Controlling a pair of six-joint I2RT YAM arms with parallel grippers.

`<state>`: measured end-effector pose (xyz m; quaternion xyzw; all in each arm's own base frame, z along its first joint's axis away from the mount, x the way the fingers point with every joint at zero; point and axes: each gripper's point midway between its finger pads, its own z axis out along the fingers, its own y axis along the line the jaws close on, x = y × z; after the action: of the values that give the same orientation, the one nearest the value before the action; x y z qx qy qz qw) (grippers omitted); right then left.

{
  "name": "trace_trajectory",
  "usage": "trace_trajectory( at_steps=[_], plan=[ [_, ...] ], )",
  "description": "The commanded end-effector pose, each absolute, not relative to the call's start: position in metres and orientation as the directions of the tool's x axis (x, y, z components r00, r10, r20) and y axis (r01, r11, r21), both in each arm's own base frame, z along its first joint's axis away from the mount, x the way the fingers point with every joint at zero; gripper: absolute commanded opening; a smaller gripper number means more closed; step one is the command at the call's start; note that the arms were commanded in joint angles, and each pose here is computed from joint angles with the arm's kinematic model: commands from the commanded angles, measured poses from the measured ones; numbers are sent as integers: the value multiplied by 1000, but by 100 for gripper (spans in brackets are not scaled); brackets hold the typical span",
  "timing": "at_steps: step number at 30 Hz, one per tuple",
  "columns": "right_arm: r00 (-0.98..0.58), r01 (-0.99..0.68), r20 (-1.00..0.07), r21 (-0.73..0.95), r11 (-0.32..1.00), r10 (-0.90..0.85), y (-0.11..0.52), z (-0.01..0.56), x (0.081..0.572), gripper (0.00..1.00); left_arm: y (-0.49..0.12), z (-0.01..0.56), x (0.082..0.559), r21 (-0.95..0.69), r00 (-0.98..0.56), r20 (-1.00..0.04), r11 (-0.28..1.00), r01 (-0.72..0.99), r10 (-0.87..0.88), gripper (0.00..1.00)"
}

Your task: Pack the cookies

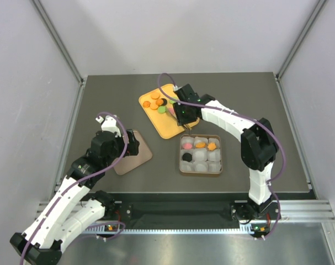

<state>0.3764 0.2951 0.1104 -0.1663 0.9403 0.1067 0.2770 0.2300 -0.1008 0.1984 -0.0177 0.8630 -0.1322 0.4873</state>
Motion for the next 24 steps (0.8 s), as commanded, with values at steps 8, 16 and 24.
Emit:
trace_trajectory(
  at_steps=[8,16,24],
  plan=[
    [-723,-397,-657,144,907,-212,295,173,382,36,-100,201,232,-246,-510,-844,965,94,-165,99],
    [-709,-400,-676,150,904,-201,287,190,372,36,-100,201,232,-245,-511,-844,965,94,-165,99],
    [-691,-405,-700,171,898,-178,275,213,352,35,-100,202,231,-246,-509,-845,965,94,-166,99]
  ],
)
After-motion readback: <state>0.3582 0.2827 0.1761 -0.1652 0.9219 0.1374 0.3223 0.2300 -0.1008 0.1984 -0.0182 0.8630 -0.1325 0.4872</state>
